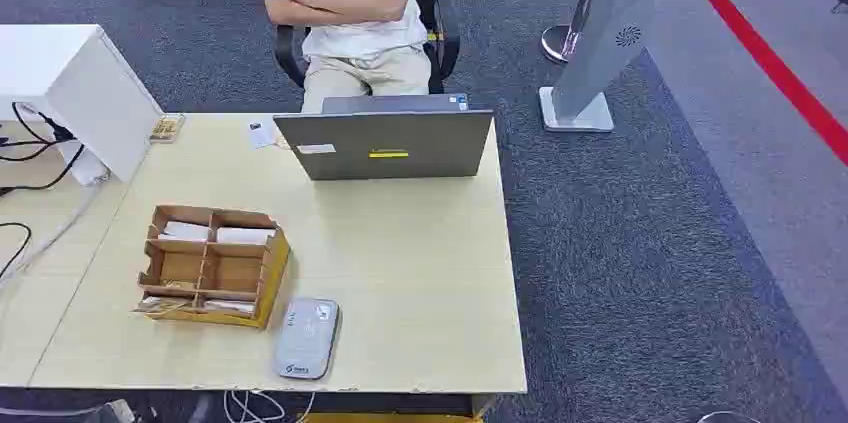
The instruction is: Pass the card to the sensor for recognition and then transmit it.
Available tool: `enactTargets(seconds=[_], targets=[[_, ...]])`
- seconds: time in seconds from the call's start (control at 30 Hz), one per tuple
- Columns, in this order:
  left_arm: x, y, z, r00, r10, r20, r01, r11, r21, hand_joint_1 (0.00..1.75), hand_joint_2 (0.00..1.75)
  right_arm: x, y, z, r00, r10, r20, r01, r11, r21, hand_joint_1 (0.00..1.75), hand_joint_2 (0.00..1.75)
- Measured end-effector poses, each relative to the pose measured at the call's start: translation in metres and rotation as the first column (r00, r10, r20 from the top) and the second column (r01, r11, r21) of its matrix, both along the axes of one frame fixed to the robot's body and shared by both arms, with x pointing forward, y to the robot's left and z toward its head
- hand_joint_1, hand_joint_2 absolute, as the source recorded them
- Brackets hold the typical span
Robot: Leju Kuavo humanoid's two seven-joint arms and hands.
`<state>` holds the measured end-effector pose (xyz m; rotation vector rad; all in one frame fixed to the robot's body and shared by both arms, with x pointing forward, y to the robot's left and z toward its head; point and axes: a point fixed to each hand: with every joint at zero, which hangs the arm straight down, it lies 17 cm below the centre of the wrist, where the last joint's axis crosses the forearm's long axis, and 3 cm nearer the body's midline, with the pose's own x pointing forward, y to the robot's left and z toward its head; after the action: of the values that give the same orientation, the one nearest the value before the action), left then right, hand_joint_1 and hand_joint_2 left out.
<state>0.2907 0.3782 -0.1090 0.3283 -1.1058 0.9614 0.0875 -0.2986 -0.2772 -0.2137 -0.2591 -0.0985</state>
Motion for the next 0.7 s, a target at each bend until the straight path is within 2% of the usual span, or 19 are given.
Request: enactTargets(seconds=[0.23,0.37,0.4,0.5,0.7], targets=[[-0.014,0.026,0.031,0.990,0.129,0.056,-0.132,0.990,0.051,0.00,1.75,0.001,0.002,0.000,1.000,-0.003,-0.004,0.003,1.000,-0.002,0.00,1.75],[-0.022,0.046,0.050,0.963,0.251,0.095,-0.254,0.967,0.027,0.00,1.75,0.004,0.004,0.000,1.000,-0.002,-0.004,0.002,1.000,-0.003,0.00,1.75],[-0.025,0.053,0.055,0.954,0.281,0.103,-0.285,0.958,0.019,0.00,0.00,0.005,0.006,0.000,1.000,0.000,-0.004,0.000,1.000,-0.002,0.00,1.75],[-0.032,0.067,0.061,0.935,0.335,0.115,-0.338,0.941,0.004,0.00,0.00,0.004,0.007,0.000,1.000,0.007,-0.011,-0.007,1.000,-0.004,0.00,1.75],[-0.035,0.078,0.072,0.922,0.361,0.137,-0.365,0.931,0.005,0.00,0.00,0.004,0.011,0.000,1.000,0.002,-0.018,-0.002,1.000,0.003,0.00,1.75]])
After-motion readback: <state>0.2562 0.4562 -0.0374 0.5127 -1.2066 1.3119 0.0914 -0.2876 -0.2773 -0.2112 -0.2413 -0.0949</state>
